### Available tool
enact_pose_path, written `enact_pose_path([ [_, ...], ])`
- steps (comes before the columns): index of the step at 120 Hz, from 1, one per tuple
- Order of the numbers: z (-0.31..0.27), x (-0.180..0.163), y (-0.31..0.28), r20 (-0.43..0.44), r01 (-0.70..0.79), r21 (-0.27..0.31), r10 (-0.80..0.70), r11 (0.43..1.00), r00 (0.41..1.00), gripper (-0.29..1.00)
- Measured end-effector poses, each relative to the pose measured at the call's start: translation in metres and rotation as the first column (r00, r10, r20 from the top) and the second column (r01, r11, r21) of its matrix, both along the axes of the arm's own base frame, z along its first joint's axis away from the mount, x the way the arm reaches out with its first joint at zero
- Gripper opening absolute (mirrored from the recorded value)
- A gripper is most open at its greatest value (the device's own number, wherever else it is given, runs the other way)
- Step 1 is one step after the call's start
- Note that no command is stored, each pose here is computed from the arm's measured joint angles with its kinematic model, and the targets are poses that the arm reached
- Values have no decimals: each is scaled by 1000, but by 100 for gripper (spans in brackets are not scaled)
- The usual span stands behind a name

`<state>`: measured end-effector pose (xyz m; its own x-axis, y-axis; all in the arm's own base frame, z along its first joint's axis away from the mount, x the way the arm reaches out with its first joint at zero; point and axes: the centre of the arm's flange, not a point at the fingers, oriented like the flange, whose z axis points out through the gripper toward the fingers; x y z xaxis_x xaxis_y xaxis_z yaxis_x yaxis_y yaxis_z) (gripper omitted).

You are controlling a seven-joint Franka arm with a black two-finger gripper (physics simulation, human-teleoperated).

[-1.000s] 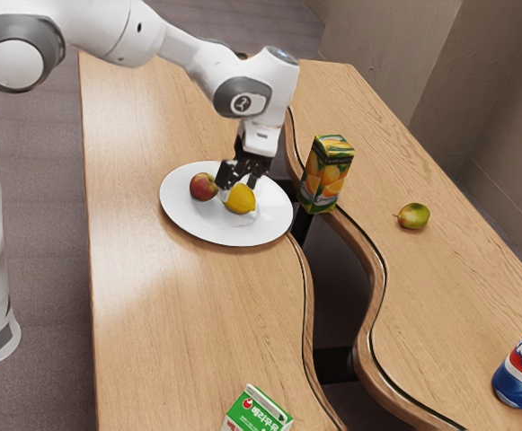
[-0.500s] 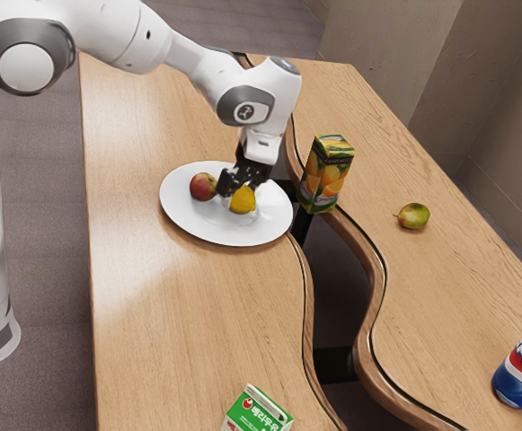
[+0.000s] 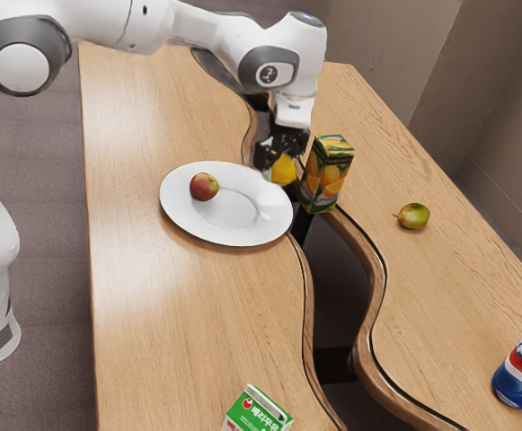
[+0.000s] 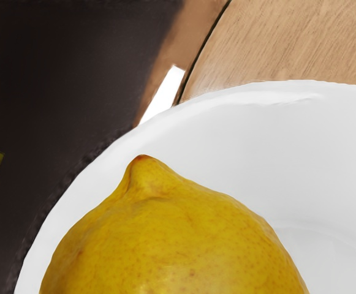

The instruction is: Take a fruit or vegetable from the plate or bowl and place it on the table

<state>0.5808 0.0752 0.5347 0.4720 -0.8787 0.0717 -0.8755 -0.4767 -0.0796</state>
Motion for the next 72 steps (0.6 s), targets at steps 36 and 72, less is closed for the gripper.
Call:
enact_pose_path([
  [36,8,-49,-339,6,521,-36,-522,853,853,35],
  [72,15,-31,-303,14,452,-25,-451,892,892,65],
])
